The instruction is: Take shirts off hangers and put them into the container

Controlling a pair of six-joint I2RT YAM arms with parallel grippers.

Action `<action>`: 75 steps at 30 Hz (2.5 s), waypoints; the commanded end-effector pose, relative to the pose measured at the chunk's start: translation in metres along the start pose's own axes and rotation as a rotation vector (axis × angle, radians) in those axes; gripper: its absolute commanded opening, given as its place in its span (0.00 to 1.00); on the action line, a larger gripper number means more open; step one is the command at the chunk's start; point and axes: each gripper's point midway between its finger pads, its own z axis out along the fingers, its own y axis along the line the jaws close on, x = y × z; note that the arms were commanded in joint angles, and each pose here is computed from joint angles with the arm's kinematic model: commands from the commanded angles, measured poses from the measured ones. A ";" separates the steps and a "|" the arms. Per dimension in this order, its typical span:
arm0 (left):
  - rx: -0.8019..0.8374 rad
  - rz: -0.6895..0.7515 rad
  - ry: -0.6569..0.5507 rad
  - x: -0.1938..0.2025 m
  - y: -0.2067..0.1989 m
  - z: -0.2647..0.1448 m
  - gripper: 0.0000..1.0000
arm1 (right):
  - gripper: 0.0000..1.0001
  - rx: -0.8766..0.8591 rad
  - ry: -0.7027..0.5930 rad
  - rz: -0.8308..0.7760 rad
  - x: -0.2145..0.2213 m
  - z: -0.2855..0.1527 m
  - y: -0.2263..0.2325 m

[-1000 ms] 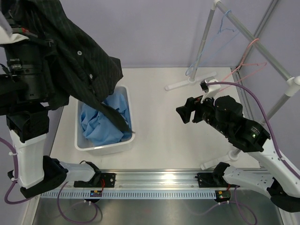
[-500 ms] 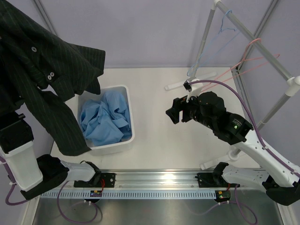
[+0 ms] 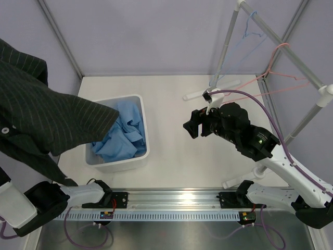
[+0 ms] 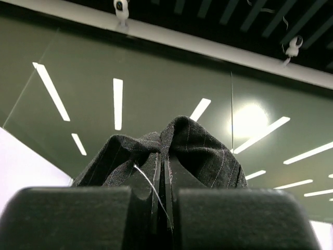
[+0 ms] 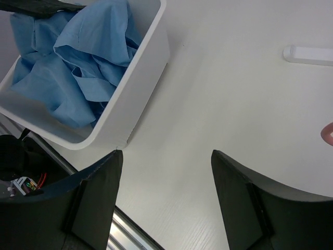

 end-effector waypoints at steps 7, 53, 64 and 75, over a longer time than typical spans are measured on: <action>-0.003 0.044 0.109 0.038 -0.004 -0.014 0.00 | 0.77 -0.029 -0.069 -0.009 -0.018 -0.013 0.005; 0.100 0.127 0.539 0.260 -0.022 -0.053 0.00 | 0.00 -0.657 0.050 -0.139 -0.019 0.097 0.201; 0.052 0.169 0.672 0.301 0.000 -0.100 0.00 | 0.00 -0.640 0.134 -0.141 0.017 0.139 0.215; -0.338 0.043 1.029 0.370 0.055 -0.268 0.00 | 0.00 -0.230 0.002 -0.116 -0.033 0.097 0.133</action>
